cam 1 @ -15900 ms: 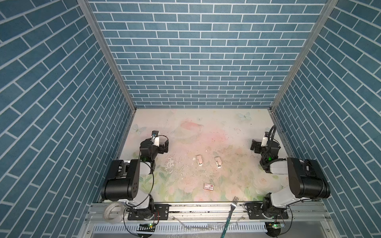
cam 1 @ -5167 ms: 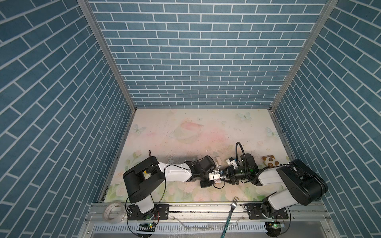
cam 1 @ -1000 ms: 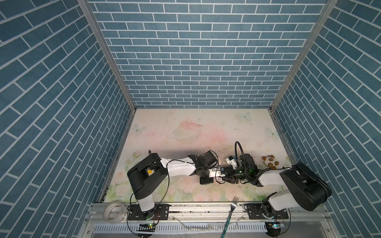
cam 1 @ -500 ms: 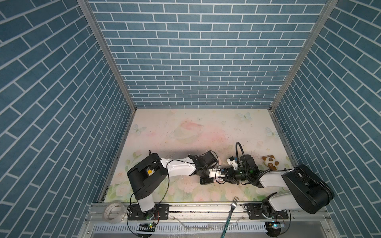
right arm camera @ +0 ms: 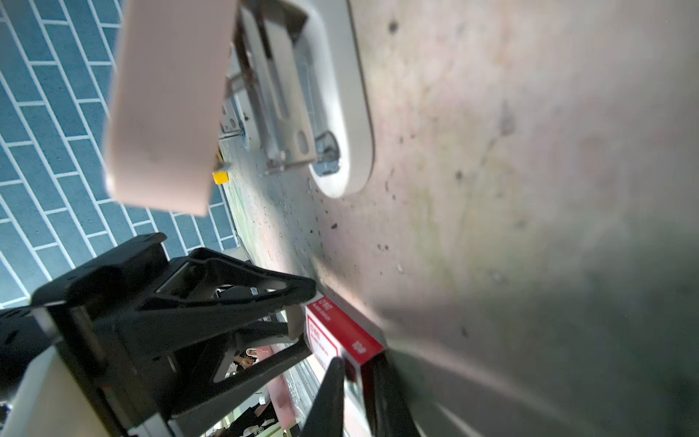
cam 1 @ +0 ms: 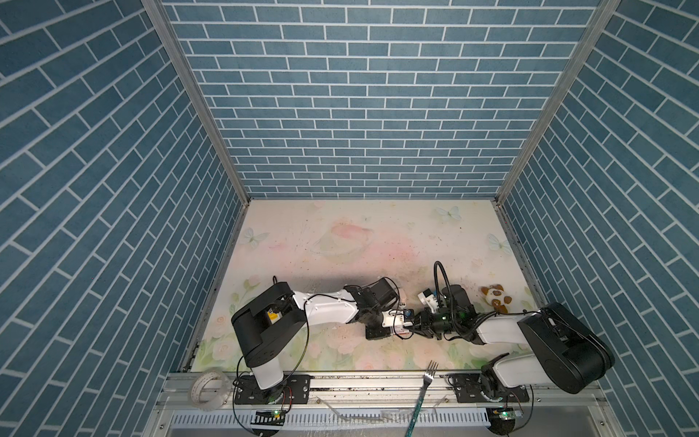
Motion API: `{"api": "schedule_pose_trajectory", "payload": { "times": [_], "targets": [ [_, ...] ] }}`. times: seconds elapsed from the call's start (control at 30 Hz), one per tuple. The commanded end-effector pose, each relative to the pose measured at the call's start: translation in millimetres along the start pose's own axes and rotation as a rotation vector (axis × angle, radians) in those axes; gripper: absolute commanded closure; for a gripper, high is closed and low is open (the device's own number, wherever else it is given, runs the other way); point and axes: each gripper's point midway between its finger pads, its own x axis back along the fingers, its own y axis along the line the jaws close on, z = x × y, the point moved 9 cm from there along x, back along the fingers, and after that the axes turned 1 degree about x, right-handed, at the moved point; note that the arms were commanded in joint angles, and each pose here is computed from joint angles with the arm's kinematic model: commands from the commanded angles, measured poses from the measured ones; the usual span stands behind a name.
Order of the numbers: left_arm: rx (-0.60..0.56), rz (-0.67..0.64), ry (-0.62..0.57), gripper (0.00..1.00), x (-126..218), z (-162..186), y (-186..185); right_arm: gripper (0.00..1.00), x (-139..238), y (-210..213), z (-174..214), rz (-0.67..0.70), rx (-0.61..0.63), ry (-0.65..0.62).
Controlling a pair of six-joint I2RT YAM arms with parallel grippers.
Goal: Load the staples into the stapler
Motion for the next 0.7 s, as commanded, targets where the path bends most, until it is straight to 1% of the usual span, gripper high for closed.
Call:
{"api": "schedule_pose_trajectory", "payload": {
  "times": [0.0,0.4,0.67],
  "targets": [
    [0.018,0.036,0.098,0.67,-4.9,19.3,-8.0,0.85,1.2,-22.6,12.0,0.105,-0.075,0.015],
    [0.019,0.038,0.109,0.67,-2.7,22.9,-10.2,0.93,5.4,-22.3,11.7,0.104,-0.064,-0.013],
    [0.022,0.034,0.115,0.67,-3.2,22.8,-9.3,0.94,10.6,-22.8,12.9,0.109,-0.064,-0.026]
  ]
}}
